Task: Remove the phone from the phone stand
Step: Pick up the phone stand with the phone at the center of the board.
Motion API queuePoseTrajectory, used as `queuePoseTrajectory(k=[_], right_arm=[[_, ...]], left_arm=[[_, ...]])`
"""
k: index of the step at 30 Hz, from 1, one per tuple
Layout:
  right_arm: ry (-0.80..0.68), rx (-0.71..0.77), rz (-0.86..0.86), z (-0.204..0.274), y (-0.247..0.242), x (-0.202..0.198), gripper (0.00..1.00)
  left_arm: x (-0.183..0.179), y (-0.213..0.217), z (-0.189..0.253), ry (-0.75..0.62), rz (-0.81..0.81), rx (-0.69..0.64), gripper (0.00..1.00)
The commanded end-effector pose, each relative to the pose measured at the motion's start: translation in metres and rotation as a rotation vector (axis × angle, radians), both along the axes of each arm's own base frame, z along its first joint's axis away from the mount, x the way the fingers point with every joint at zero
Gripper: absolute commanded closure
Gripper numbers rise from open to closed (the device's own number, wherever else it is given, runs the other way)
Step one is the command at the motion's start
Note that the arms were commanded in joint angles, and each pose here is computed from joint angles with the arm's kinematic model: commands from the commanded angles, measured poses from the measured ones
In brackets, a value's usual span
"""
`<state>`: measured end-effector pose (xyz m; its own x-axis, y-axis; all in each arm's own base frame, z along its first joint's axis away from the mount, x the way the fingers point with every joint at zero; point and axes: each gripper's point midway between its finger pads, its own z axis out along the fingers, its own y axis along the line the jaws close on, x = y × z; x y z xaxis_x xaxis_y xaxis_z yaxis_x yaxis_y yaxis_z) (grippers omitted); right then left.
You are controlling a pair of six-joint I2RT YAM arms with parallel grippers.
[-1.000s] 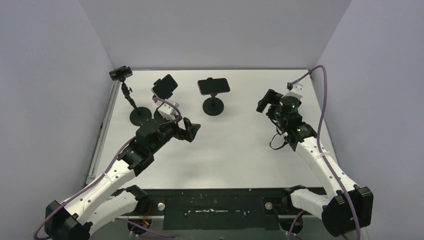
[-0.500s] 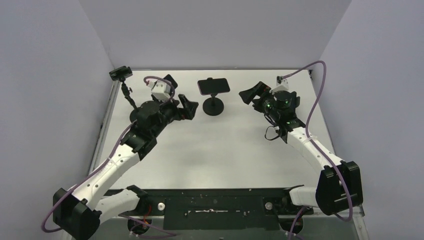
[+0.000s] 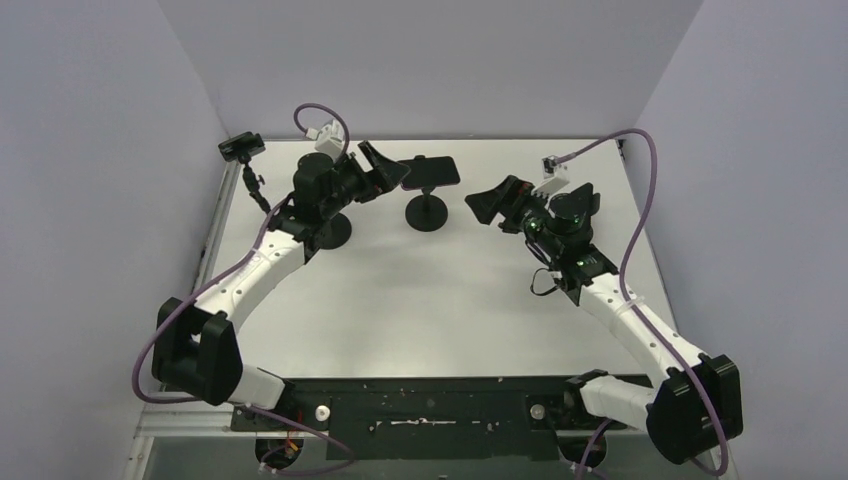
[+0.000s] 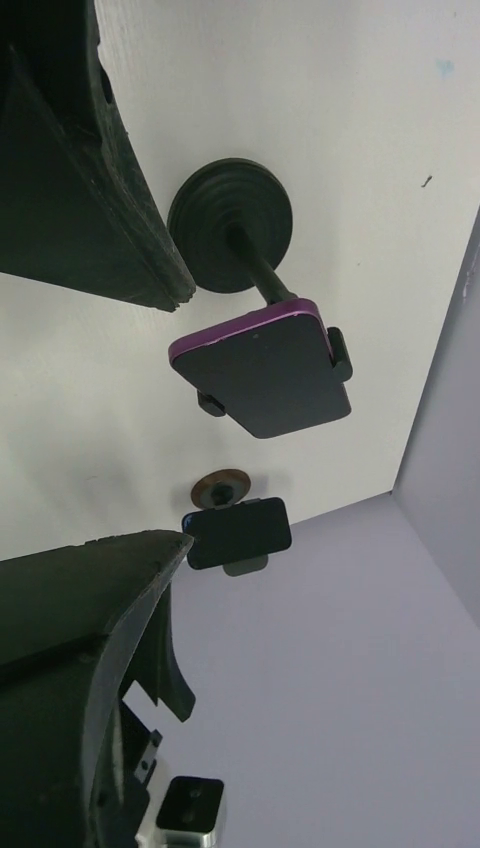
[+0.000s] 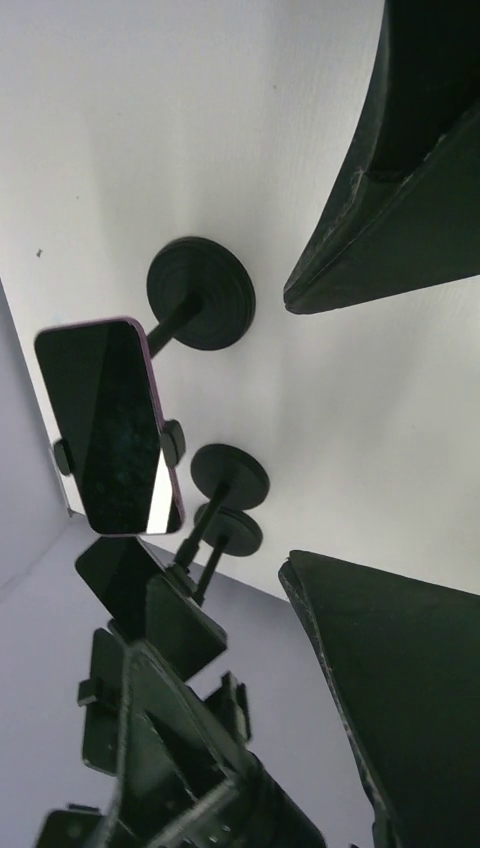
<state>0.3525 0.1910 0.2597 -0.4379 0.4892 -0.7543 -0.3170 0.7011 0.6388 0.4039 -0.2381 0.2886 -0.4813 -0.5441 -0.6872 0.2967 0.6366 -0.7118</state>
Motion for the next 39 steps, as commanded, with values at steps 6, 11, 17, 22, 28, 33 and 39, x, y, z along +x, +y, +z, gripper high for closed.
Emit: queuePoseTrajectory(k=[6,11,17,22,28,33,39], right_arm=[[-0.137,-0.02,-0.037,0.031,0.008,-0.028,0.05],[-0.161,-0.008,-0.055,0.044,0.001,-0.034,0.01],[-0.166,-0.055,-0.017,0.043,0.002,-0.041,0.0],[-0.156,-0.069,-0.047,0.038,-0.005,-0.043,0.0],[-0.153,-0.075,-0.057,0.039,-0.009,-0.046,0.0],[-0.163,-0.079,-0.066,0.043,-0.012,-0.047,0.0],[-0.166,-0.095,-0.076,0.045,-0.016,-0.049,0.0]], left_arm=[[0.02,-0.017,0.021,0.004,-0.034,-0.1,0.25],[0.026,-0.026,0.011,0.033,-0.062,-0.105,0.29],[0.031,-0.032,-0.001,0.063,-0.084,-0.104,0.34],[0.033,-0.037,-0.001,0.061,-0.105,-0.125,0.4],[0.037,-0.043,-0.006,0.075,-0.123,-0.142,0.49],[0.041,-0.047,-0.006,0.077,-0.134,-0.15,0.61],[0.045,-0.051,-0.012,0.088,-0.144,-0.159,0.72]])
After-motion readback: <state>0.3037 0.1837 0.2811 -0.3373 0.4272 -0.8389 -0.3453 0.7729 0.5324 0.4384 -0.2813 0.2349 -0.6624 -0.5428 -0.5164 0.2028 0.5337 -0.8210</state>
